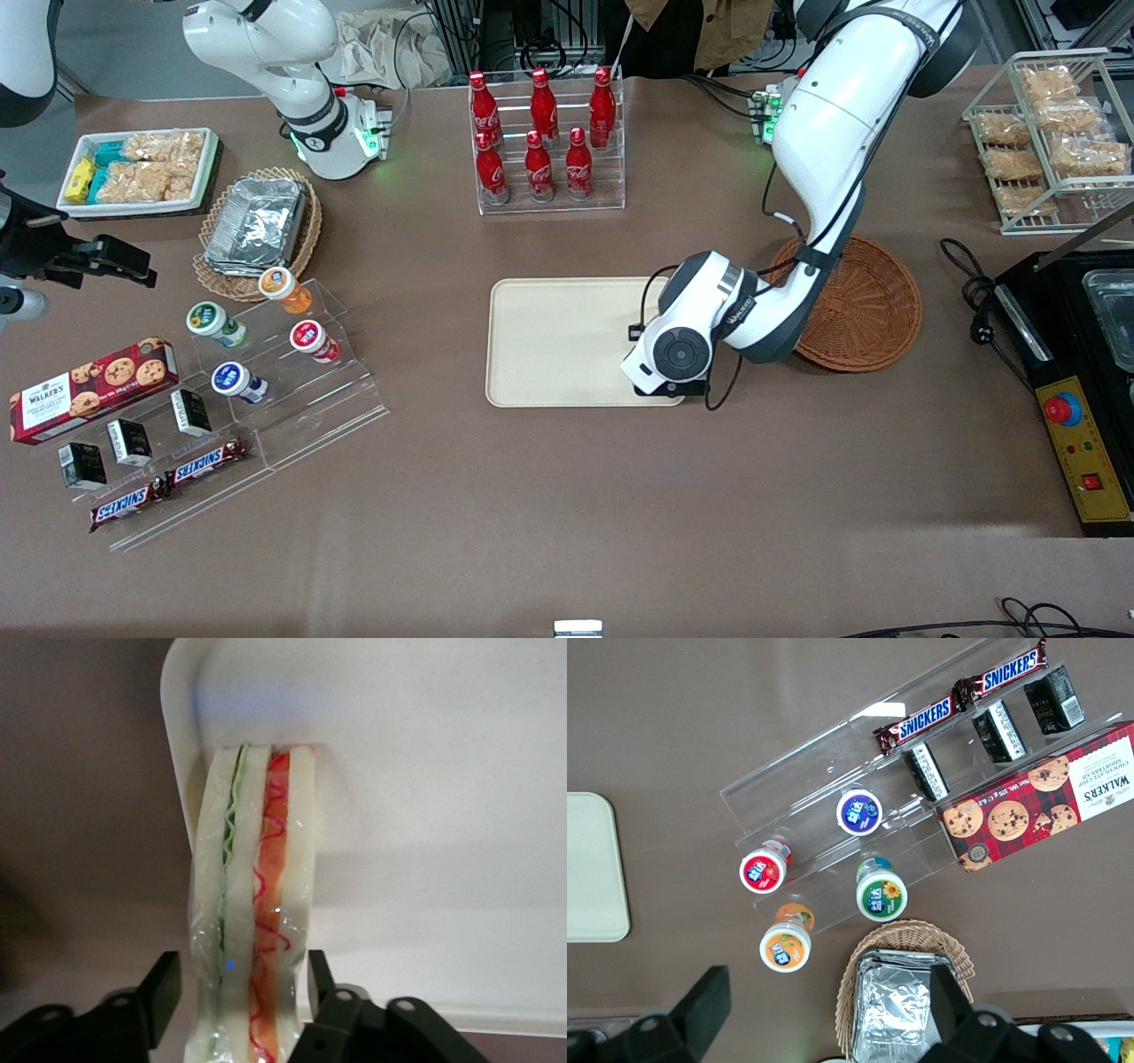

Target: Place sandwich from basket to tray

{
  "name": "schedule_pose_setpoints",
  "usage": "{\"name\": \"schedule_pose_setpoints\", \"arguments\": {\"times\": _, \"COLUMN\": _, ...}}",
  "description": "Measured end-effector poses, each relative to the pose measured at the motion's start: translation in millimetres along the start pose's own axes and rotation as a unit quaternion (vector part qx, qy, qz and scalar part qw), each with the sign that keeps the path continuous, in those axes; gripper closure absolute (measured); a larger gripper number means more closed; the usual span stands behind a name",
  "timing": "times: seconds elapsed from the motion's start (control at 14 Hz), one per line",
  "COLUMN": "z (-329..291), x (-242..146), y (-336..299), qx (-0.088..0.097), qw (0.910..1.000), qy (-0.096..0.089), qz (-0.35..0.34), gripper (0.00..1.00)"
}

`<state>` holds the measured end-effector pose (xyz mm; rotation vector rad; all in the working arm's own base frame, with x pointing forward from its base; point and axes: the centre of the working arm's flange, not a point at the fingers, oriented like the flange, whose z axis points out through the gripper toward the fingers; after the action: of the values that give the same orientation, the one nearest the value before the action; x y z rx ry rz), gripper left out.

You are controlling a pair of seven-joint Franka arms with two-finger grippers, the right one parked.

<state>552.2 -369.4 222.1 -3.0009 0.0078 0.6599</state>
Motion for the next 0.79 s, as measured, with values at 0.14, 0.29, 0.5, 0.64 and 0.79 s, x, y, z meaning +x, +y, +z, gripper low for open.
{"name": "schedule_pose_setpoints", "arguments": {"times": 0.14, "z": -15.5, "x": -0.5, "y": 0.4, "qx": -0.007, "qw": 0.9999, "qy": 0.012, "qz": -0.003, "gripper": 0.08}}
{"name": "schedule_pose_setpoints", "arguments": {"times": 0.29, "z": -45.2, "x": -5.1, "y": -3.4, "qx": -0.016, "qw": 0.9993, "qy": 0.033, "qz": -0.011, "gripper": 0.0}}
{"name": "schedule_pose_setpoints", "arguments": {"times": 0.5, "z": -101.2, "x": -15.0, "y": -34.2, "qx": -0.027, "qw": 0.9975, "qy": 0.058, "qz": -0.03, "gripper": 0.0}}
{"name": "schedule_pose_setpoints", "arguments": {"times": 0.64, "z": -137.5, "x": -20.4, "y": -68.1, "qx": -0.034, "qw": 0.9958, "qy": 0.069, "qz": -0.051, "gripper": 0.0}}
{"name": "schedule_pose_setpoints", "arguments": {"times": 0.79, "z": -168.2, "x": -26.1, "y": -100.1, "qx": -0.041, "qw": 0.9934, "qy": 0.08, "qz": -0.071, "gripper": 0.0}}
